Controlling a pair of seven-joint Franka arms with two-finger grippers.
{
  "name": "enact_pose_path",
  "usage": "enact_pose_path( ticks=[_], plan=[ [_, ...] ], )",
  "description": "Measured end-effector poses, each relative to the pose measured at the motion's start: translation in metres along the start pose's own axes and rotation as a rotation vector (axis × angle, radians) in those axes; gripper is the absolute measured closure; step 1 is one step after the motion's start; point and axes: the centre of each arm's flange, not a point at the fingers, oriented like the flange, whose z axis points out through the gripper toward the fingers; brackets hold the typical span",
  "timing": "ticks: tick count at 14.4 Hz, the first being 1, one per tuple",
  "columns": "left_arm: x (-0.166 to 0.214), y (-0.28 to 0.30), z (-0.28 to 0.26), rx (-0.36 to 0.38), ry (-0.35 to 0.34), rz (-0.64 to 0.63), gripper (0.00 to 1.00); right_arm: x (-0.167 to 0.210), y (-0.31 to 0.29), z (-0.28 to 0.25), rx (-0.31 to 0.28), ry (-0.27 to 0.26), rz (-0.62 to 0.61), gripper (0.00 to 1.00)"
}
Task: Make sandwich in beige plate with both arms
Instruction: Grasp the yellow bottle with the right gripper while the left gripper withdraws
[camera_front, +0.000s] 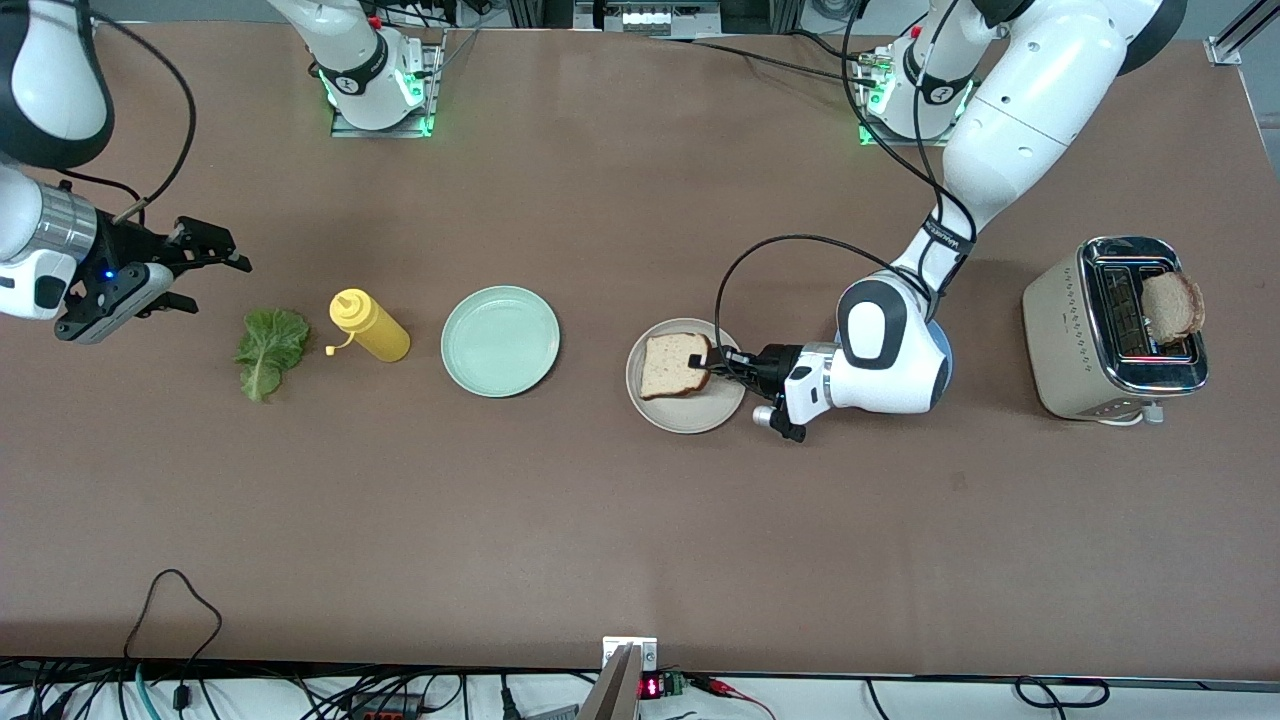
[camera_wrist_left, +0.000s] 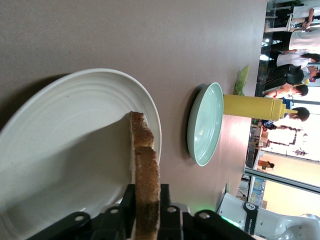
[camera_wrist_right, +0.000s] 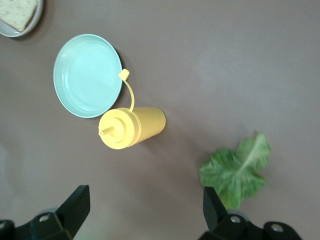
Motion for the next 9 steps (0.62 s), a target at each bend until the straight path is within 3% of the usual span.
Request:
enact_pose_path(
  ticks=[3,7,9],
  plan=[
    [0.002,-0.002,-0.007,0.010,0.008,0.013,0.38,-0.017,0.024,0.028,0.052,0.088,-0.091,0.00],
    [0.007,0.013,-0.044,0.148,-0.026,0.146,0.01,-0.047,0.053,0.084,0.145,0.282,-0.266,0.00],
    [0.006,0.020,-0.068,0.202,-0.063,0.196,0.00,-0.058,0.069,0.115,0.186,0.381,-0.349,0.00]
  ],
)
